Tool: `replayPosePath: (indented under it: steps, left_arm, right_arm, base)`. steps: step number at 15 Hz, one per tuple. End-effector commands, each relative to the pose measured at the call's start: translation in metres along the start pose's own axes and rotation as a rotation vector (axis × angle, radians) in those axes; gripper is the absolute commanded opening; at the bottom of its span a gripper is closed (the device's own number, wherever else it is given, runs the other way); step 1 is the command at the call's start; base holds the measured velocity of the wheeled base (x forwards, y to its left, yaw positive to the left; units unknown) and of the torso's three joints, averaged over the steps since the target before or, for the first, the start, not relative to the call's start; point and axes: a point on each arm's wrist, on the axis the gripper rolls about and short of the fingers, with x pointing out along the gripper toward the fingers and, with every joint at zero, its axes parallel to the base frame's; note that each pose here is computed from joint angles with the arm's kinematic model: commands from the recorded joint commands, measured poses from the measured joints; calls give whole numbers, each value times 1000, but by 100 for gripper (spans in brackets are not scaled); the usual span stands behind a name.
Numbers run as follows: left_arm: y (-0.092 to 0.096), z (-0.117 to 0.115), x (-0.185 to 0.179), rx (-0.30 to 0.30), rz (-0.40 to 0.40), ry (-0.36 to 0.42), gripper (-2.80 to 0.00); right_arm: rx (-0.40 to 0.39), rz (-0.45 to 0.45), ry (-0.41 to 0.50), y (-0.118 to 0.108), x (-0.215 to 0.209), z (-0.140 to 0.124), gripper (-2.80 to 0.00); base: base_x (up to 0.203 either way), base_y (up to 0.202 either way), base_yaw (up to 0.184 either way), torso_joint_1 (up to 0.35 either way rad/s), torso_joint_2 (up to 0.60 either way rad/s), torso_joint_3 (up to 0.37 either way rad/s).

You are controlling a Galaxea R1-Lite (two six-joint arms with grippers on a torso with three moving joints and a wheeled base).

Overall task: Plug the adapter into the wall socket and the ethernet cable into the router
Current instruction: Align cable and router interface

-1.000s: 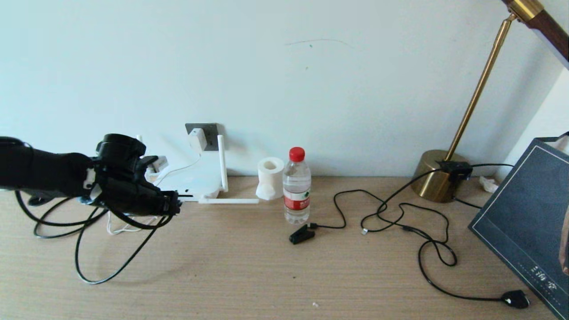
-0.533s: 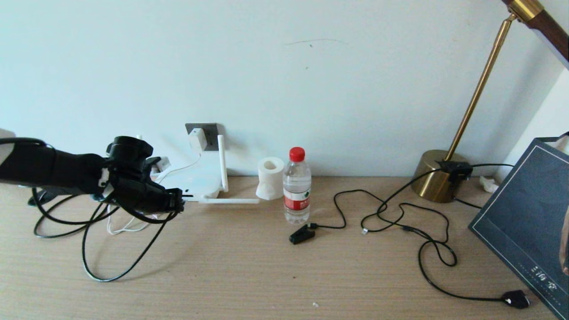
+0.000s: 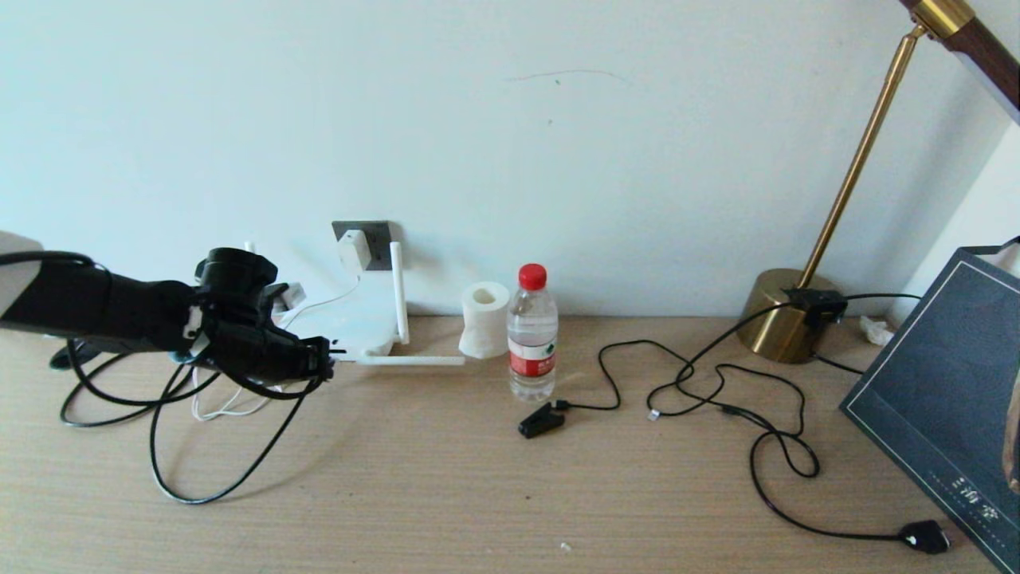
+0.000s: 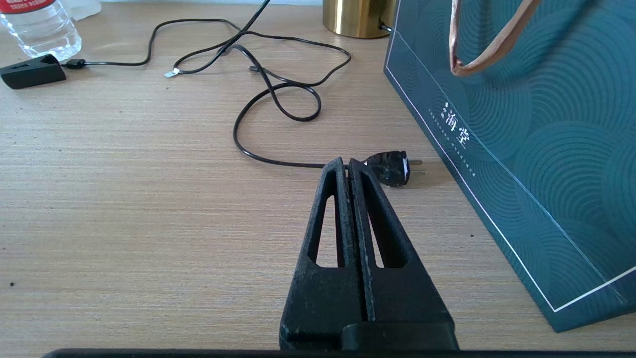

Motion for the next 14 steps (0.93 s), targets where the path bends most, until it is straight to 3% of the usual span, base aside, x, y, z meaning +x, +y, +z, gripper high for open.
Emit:
replayPosePath:
  steps: [1,14]
  left_arm:
    - [1,-1,3,-2,0,8,-280]
    - [1,1,5,-13,1,-10,-280]
  right_arm:
    - [0,0,1,0,0,0,-280]
    - [0,0,1,0,0,0,-280]
  base:
    - [0,0,0,0,0,0]
    - [0,0,0,0,0,0]
